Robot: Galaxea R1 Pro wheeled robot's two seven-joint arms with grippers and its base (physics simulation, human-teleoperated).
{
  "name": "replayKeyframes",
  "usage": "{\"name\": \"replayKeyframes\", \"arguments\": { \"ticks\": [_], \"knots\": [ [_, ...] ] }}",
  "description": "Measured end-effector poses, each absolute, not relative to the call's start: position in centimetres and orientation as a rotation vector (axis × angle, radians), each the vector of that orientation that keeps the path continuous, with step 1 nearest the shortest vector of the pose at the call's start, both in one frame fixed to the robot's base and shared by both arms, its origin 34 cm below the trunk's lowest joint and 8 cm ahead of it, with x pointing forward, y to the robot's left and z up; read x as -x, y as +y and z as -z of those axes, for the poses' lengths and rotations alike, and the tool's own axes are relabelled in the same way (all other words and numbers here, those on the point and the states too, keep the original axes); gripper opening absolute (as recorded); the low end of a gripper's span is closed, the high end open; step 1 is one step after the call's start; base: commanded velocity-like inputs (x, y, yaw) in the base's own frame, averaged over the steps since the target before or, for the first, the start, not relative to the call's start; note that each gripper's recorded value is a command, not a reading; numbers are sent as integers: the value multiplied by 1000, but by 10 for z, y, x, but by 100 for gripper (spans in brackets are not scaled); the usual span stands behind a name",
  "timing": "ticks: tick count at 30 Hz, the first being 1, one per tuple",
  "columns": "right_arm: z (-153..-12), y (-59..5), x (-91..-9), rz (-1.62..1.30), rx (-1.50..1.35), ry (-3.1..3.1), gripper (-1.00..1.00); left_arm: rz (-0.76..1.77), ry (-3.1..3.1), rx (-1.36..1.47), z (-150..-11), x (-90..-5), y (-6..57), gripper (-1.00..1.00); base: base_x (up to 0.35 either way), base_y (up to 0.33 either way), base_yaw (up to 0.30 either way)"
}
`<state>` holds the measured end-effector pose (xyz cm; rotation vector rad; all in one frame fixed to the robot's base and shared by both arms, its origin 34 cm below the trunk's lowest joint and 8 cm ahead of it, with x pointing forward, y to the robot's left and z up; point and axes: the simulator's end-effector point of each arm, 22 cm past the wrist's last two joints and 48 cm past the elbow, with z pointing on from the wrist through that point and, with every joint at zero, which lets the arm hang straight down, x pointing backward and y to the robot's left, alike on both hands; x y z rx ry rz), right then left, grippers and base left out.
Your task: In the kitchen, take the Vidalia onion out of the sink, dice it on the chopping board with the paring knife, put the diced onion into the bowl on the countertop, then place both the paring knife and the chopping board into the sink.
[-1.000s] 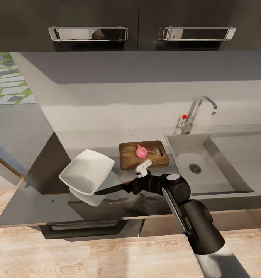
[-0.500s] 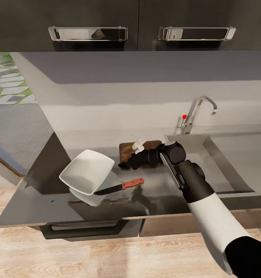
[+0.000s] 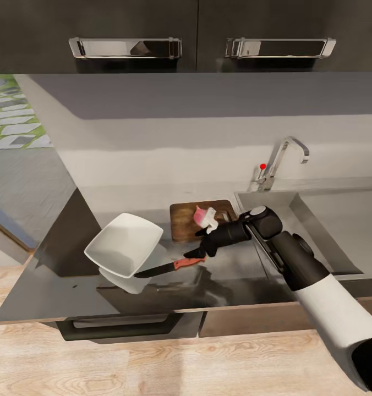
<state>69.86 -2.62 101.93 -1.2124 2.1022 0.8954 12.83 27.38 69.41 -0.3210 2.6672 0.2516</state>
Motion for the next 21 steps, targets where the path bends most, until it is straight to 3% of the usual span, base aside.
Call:
{"name": "replayKeyframes", "arguments": {
  "ticks": [21],
  "knots": [
    [-970, -43, -675, -909, 1391, 2094, 100, -253, 2671, 320, -694, -126, 274, 100, 0, 0, 0]
  ]
}}
